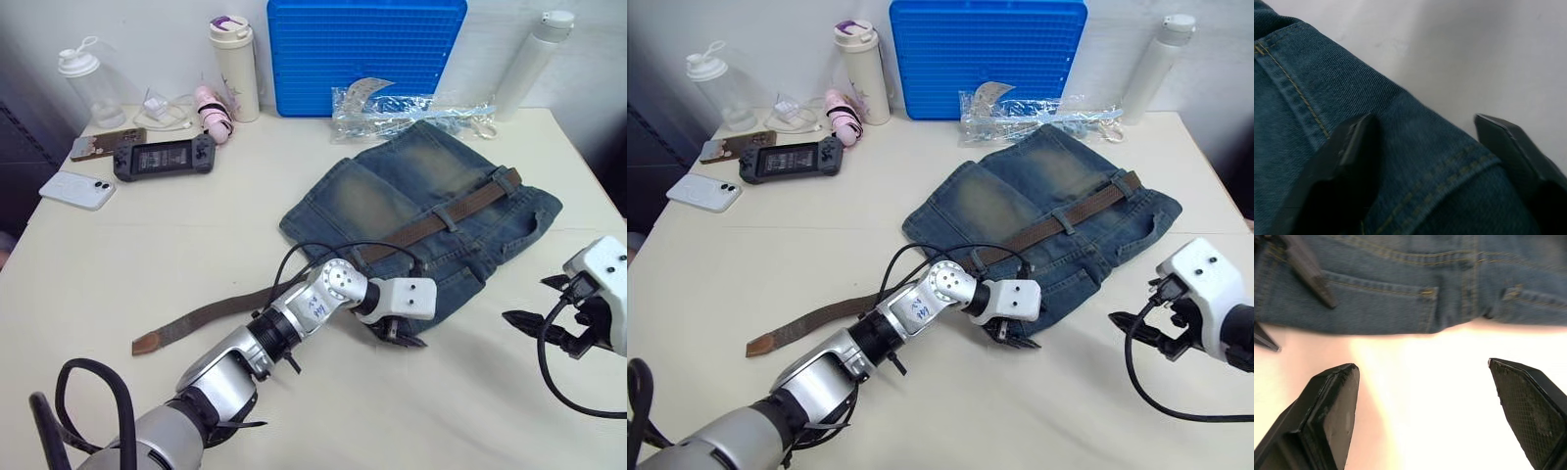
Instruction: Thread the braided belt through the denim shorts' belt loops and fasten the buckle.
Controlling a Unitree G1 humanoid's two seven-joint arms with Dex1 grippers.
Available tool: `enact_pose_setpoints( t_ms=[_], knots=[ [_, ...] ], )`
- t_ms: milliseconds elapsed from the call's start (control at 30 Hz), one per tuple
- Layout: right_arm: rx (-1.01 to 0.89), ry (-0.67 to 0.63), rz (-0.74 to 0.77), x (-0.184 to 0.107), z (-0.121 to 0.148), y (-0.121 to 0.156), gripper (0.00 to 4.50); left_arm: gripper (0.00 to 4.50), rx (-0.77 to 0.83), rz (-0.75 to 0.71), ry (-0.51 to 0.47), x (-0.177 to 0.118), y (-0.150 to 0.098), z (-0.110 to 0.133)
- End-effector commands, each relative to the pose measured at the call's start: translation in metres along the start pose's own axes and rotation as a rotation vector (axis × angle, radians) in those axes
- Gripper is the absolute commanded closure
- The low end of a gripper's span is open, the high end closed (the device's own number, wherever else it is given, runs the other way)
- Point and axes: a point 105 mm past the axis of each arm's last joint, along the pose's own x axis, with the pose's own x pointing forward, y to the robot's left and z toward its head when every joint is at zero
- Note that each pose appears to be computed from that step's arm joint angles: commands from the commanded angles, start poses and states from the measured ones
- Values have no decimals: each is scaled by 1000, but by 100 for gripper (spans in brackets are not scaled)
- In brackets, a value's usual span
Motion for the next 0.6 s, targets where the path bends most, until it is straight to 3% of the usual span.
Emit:
enact_pose_setpoints(
  t_ms=[33,167,367,600],
  knots=[
    [-71,-51,-27,0,19,-6,0,251,122,93,166,-28,18,-38],
    [-100,-83,13,10,29,-7,0,401,64,81,157,-78,12,-61],
    [-92,-162,152,30,45,5,0,404,-89,123,164,-173,-8,-105],
    [-35,-279,217,48,61,16,0,404,-281,271,183,-254,-19,-147]
  ],
)
